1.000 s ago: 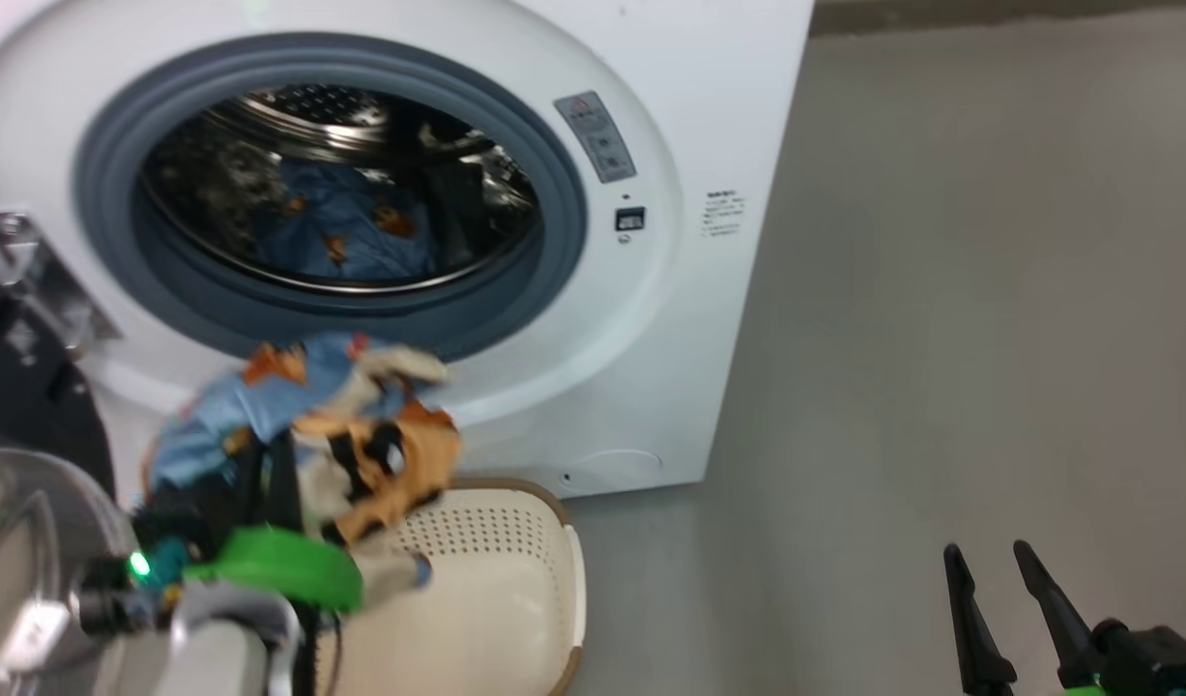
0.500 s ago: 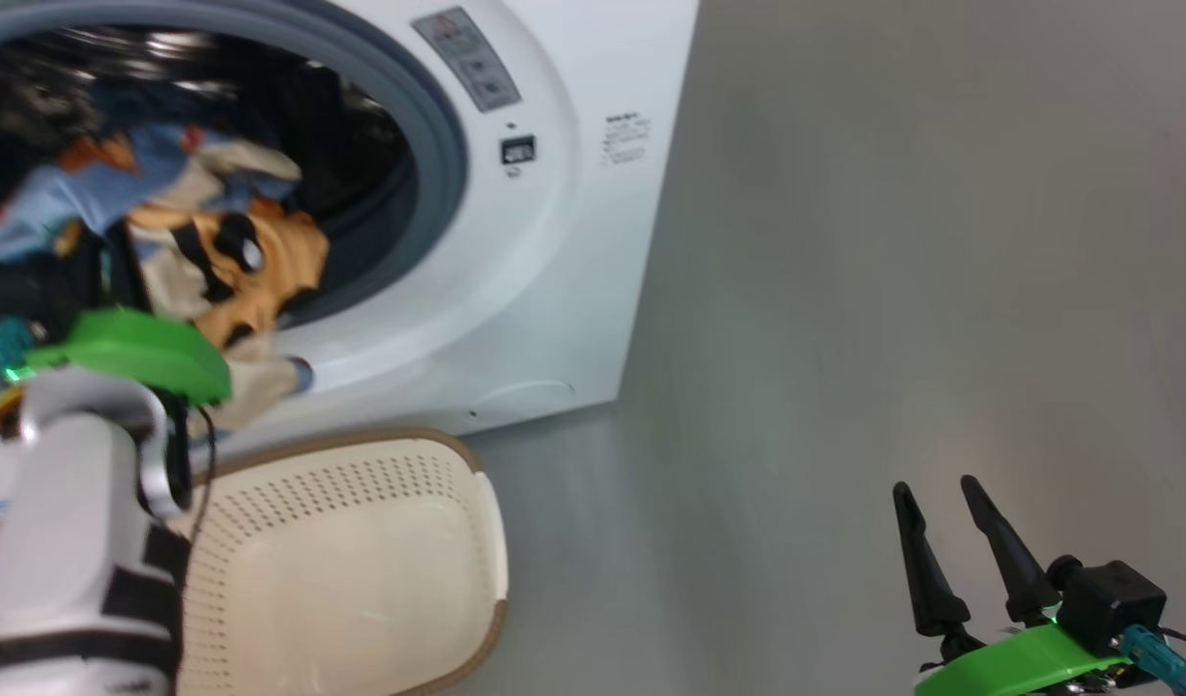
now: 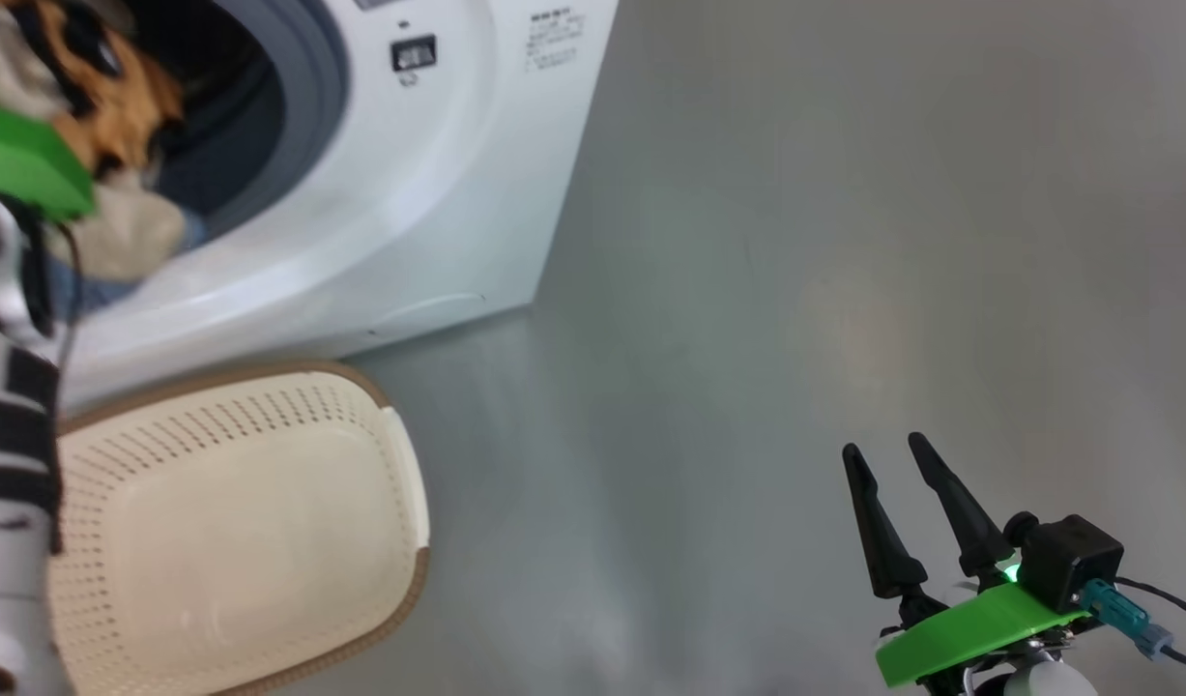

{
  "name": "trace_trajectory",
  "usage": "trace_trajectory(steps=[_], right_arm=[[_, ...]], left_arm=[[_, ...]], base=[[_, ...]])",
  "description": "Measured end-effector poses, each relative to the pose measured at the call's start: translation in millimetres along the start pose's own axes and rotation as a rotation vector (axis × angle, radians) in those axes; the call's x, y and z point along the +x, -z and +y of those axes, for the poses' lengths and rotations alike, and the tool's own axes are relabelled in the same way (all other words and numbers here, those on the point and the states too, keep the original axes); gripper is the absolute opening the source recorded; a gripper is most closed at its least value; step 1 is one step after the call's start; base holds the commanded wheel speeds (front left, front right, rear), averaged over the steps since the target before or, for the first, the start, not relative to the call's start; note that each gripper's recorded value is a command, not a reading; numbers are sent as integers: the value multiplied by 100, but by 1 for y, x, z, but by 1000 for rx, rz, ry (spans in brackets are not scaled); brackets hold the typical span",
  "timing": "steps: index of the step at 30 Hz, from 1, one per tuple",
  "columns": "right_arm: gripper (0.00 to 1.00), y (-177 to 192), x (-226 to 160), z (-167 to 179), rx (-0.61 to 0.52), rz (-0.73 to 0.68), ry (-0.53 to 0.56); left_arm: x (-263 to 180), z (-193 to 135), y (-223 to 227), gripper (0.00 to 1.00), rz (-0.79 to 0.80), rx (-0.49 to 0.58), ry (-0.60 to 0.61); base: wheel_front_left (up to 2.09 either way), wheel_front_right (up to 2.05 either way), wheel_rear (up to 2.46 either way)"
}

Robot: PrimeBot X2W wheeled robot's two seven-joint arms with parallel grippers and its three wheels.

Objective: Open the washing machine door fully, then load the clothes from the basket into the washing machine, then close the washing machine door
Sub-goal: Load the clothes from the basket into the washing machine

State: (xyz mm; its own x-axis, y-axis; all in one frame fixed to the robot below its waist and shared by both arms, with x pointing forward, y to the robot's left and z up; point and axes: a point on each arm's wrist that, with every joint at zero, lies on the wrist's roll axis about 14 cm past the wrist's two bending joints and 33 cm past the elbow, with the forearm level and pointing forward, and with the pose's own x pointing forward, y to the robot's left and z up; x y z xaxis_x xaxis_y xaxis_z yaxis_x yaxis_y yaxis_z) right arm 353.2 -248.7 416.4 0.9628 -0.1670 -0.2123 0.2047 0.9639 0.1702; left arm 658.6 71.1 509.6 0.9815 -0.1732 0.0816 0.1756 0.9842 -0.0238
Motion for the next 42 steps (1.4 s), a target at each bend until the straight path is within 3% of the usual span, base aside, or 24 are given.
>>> trace_trajectory(steps=[17,24,34,42], right_arm=[[100,40,12,-22,-20,138,64],[100,53,10,-27,-31,184,83],[100,57,17,-30,-27,192,94],[100,58,17,-28,-17,193,90]], left_arm=[[74,7,35,0,-23,29,-13],[98,9,27,0,-74,38,-14],[108,13,11,0,-159,15,-45],[102,17,45,0,-46,40,-50]], base=[[0,0,0],[0,0,0],[0,0,0],[0,0,0]])
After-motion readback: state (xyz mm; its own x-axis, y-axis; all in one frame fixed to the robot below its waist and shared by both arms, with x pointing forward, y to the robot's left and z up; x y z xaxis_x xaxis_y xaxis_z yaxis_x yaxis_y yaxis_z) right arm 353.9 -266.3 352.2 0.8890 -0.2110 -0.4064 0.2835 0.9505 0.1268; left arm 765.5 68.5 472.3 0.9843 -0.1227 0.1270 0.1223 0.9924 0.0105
